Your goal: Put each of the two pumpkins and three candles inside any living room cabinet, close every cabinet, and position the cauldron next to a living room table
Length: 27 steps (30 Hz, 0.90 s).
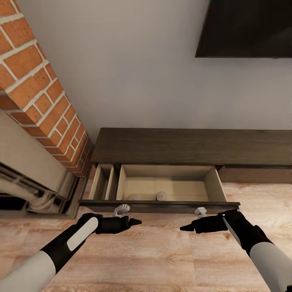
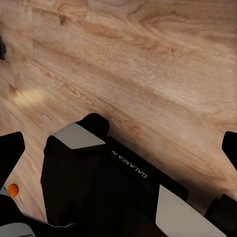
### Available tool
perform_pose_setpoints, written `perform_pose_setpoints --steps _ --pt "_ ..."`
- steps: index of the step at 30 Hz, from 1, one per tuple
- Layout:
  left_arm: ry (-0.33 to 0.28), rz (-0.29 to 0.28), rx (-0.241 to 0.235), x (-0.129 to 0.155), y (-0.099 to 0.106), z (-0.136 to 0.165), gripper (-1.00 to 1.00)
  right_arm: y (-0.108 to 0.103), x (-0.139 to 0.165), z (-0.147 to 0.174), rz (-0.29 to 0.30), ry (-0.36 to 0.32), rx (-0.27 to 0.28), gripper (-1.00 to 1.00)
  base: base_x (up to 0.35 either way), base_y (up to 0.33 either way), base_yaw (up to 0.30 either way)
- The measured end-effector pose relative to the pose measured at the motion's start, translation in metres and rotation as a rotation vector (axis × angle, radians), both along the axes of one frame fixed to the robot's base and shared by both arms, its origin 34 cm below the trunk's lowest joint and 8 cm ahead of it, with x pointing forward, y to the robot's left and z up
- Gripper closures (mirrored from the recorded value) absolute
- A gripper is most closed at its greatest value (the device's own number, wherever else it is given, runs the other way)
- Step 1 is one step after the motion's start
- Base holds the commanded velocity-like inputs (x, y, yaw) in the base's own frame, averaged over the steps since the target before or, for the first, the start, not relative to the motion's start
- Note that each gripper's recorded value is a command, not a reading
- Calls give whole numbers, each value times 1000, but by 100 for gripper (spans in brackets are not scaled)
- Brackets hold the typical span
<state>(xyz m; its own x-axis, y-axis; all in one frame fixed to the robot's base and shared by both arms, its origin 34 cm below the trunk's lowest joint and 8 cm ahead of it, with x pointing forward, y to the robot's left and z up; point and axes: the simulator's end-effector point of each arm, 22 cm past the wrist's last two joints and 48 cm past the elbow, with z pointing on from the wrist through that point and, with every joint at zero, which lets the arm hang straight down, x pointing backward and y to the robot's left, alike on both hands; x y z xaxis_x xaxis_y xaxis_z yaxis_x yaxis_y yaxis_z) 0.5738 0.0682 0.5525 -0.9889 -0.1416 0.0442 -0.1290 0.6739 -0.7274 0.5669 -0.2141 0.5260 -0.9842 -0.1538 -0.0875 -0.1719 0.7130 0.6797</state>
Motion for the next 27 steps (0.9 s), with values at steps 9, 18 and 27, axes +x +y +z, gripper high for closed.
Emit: perform_pose_setpoints --steps 9,18,27 --pt "3 -4 -5 -1 -3 16 -100 3 -1 14 6 2 0 -100 -7 0 0" --pt "126 -69 94 -59 15 -15 -100 -22 -44 2 152 48 -129 -100 -2 0 0" --pt "190 -89 106 -88 2 -16 -100 -28 -57 10 165 79 -143 -100 -84 0 0"
